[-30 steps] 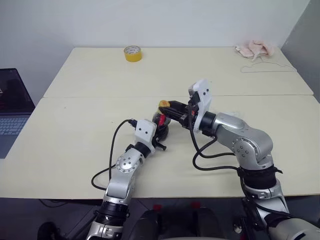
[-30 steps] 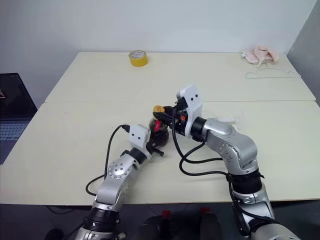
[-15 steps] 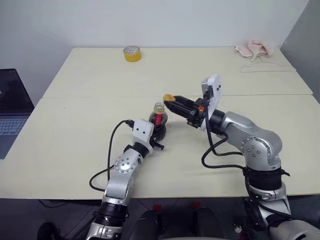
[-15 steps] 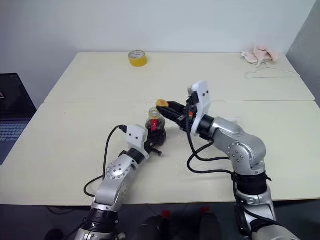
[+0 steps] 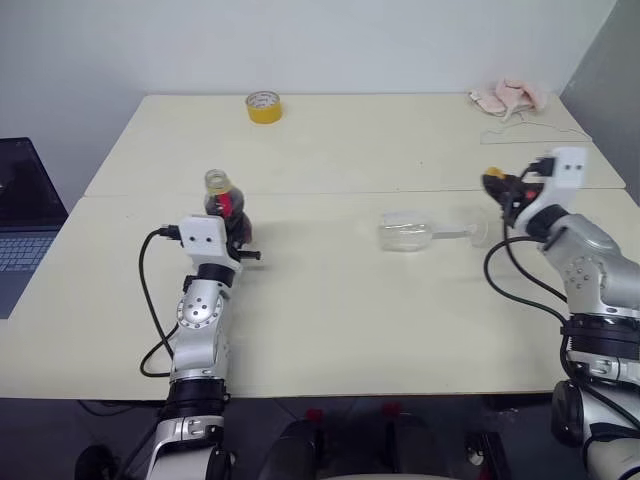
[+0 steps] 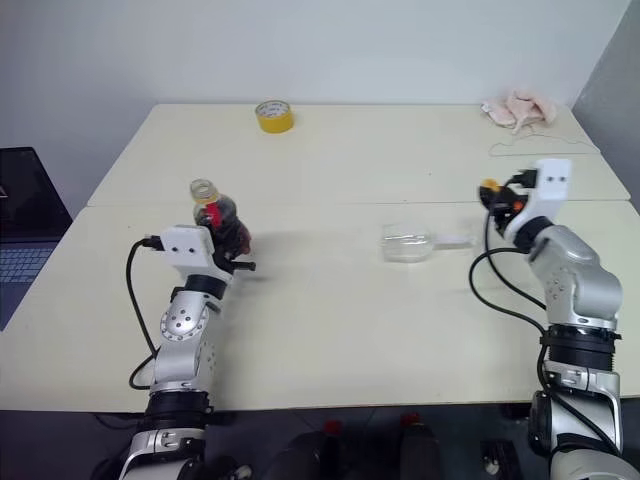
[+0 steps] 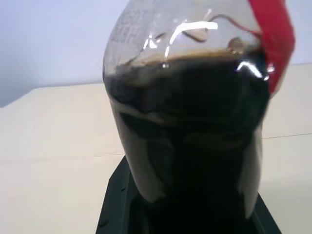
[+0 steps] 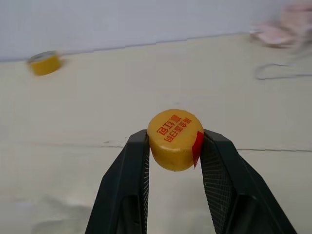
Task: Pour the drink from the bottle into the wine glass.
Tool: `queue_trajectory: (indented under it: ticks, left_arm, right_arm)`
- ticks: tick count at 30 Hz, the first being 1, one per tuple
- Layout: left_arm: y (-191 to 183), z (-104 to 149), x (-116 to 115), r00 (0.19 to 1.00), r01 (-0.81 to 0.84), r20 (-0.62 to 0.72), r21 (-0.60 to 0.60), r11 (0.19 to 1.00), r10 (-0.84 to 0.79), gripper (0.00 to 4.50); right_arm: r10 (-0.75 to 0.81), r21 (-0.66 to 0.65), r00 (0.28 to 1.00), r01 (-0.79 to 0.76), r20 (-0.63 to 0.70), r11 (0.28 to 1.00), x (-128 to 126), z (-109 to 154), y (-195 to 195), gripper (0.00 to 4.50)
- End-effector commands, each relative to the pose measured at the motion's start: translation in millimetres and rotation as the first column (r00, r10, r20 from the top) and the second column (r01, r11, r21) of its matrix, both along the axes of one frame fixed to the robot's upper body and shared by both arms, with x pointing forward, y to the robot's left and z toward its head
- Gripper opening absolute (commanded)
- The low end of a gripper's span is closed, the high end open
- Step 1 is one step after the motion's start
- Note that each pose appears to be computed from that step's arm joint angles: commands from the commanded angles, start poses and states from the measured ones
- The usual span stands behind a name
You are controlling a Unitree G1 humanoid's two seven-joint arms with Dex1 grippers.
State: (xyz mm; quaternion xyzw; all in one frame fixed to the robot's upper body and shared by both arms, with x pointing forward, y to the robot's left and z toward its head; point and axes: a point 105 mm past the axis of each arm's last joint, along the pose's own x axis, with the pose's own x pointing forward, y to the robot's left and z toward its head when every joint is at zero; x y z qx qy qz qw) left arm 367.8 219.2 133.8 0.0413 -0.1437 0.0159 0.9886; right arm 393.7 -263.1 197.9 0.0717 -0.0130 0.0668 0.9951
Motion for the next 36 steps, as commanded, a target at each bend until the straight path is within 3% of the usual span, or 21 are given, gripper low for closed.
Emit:
queue_trajectory:
  ticks: [1, 7, 17, 27, 28, 36]
  left_arm:
    - [18.8, 15.2, -3.4, 0.993, -0.077, 0.089, -0.017, 0.997, 0.079, 0.74]
    - [32.0, -5.3, -8.3, 0.986, -0.143, 0.08, -0.049, 0.988, 0.147, 0.74]
    - [43.1, -22.1, -13.0, 0.975, -0.21, 0.049, -0.125, 0.97, 0.217, 0.74]
    - [50.8, -32.5, -20.1, 0.967, -0.248, 0.02, -0.155, 0.956, 0.254, 0.74]
    - [51.4, -33.1, -20.6, 0.966, -0.253, 0.018, -0.16, 0.954, 0.259, 1.46]
    - [55.3, -34.3, -21.5, 0.96, -0.276, 0.008, -0.163, 0.947, 0.281, 4.03]
  right_arm:
    - [-0.109, -0.024, 0.994, 0.11, 0.023, 0.994, -7.5, -0.4, -24.7, 1.2]
    - [-0.134, -0.116, 0.978, 0.116, -0.162, 0.987, -18.2, -57.8, -22.2, 1.2]
    - [-0.268, -0.206, 0.92, 0.214, -0.285, 0.955, -20.5, -96.3, -42.7, 1.2]
    - [-0.258, -0.236, 0.927, 0.196, -0.272, 0.952, -17.8, -92.3, -44.1, 4.46]
    - [-0.259, -0.24, 0.928, 0.196, -0.269, 0.951, -17.8, -91.1, -45.4, 4.5]
    - [-0.258, -0.251, 0.941, 0.201, -0.22, 0.947, -14.7, -76.7, -52.7, 4.5]
